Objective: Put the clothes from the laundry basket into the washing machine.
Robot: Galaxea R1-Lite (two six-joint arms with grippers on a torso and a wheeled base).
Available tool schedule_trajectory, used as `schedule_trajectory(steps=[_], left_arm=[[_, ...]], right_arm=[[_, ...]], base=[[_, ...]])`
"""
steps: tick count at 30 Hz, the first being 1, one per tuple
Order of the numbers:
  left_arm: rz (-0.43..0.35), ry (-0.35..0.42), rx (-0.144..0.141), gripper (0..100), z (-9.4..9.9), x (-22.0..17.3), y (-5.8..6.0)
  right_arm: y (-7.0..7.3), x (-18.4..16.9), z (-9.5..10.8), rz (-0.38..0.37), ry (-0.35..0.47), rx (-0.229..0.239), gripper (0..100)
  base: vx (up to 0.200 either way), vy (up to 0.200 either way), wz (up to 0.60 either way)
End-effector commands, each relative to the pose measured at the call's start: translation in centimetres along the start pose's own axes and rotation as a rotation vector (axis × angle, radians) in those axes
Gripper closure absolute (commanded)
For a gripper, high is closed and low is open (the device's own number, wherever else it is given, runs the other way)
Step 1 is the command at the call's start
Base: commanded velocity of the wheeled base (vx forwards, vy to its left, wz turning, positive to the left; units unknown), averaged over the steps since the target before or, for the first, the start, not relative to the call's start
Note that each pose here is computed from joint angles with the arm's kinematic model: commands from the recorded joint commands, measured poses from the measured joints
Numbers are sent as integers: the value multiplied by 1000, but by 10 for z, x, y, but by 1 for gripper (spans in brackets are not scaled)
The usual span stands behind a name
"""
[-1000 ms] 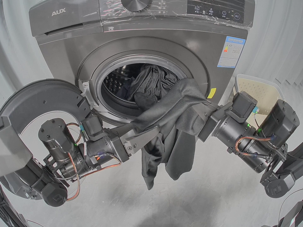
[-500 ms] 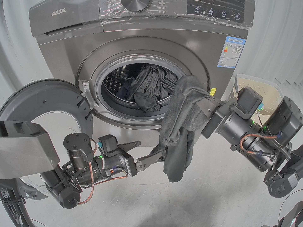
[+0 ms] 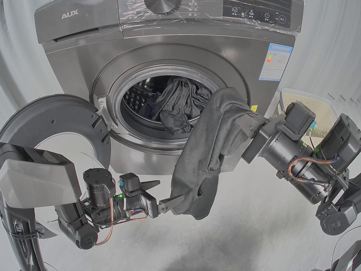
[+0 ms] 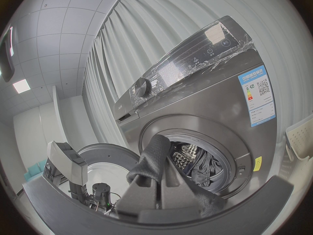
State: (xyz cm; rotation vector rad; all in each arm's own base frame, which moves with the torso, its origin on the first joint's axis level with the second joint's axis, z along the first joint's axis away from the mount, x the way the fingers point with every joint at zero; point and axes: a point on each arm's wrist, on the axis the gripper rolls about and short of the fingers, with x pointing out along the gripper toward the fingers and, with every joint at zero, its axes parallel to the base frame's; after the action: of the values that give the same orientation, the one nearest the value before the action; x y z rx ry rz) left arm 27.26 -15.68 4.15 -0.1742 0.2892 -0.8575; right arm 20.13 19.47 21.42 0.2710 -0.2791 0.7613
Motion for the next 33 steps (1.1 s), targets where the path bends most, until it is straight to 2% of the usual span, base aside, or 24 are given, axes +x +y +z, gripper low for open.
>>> schedule_trajectory(steps=[1, 5, 12, 19, 25, 33], left_arm=[[6, 38, -11, 0, -12, 2, 4], [-6, 41, -9, 0, -12, 3, 1], [-43, 62, 9, 0, -17, 5, -11], [-62, 60, 16, 0, -17, 9, -17], [-59, 65, 19, 0, -21, 15, -16], [-52, 75, 45, 0, -31, 28, -9]], right_arm=[[0, 1, 1, 0, -4, 0, 100], [0, 5, 0, -3, -6, 0, 100], [0, 23, -17, -10, 23, 3, 100], [1, 34, -27, -8, 28, 5, 100], [1, 42, -30, -8, 23, 5, 100], [5, 47, -26, 3, 0, 8, 100]], base=[[0, 0, 0], [0, 0, 0], [0, 0, 0], [0, 0, 0], [0, 0, 0], [0, 0, 0]])
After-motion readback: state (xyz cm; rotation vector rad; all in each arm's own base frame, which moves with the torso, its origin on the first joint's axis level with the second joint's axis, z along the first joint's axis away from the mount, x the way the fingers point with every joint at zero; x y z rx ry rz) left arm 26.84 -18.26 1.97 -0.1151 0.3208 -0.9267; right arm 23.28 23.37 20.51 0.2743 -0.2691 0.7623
